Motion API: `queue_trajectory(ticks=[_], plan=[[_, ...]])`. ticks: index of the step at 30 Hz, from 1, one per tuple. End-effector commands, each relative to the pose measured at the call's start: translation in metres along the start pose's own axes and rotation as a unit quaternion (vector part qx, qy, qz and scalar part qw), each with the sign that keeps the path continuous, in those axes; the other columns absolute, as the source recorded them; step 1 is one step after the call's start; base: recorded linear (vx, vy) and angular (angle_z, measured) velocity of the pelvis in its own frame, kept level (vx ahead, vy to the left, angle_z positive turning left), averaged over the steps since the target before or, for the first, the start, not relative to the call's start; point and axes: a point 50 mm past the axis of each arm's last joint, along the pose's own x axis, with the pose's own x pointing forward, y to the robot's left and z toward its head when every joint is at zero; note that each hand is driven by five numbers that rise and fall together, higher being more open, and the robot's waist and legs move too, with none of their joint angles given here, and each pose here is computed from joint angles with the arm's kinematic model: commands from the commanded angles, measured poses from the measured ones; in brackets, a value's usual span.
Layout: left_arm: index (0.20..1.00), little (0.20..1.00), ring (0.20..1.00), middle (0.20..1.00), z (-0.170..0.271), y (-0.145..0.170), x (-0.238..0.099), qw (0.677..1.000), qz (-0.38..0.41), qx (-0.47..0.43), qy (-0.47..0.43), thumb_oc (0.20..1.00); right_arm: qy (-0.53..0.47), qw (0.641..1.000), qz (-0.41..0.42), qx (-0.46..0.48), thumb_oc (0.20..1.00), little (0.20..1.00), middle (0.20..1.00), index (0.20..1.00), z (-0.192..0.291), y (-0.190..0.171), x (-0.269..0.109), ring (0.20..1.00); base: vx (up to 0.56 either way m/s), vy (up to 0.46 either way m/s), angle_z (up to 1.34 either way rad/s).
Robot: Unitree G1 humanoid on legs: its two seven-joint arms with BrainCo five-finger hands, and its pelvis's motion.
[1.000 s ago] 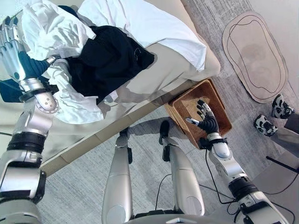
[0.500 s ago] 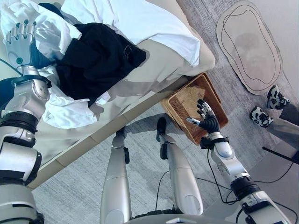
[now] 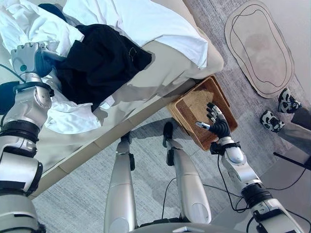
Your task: Pick up clothes into the bucket
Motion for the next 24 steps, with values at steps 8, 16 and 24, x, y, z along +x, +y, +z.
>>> queue_trajectory(ticks=[8,16,24], plan=[[0.2,0.2,0.2,0.2,-0.023,-0.017,-0.044,0.999,-0.003,-0.031,0.014,0.2,0.026,0.999,-0.025,-0.01,1.0,1.0,1.0,1.0,-0.017,-0.014,-0.022,1.0,0.03,-0.008,-0.02],[0.2,0.2,0.2,0.2,-0.016,-0.019,-0.076,0.996,-0.005,-0.086,-0.019,0.2,0.055,0.998,-0.036,-0.02,1.0,1.0,1.0,1.0,-0.028,-0.021,-0.029,1.0,0.07,-0.025,0.03],[0.2,0.2,0.2,0.2,0.013,-0.004,-0.093,0.981,0.004,-0.167,-0.095,0.2,0.066,0.997,-0.023,-0.029,1.0,1.0,1.0,1.0,-0.031,-0.019,-0.03,1.0,0.05,-0.047,0.14]])
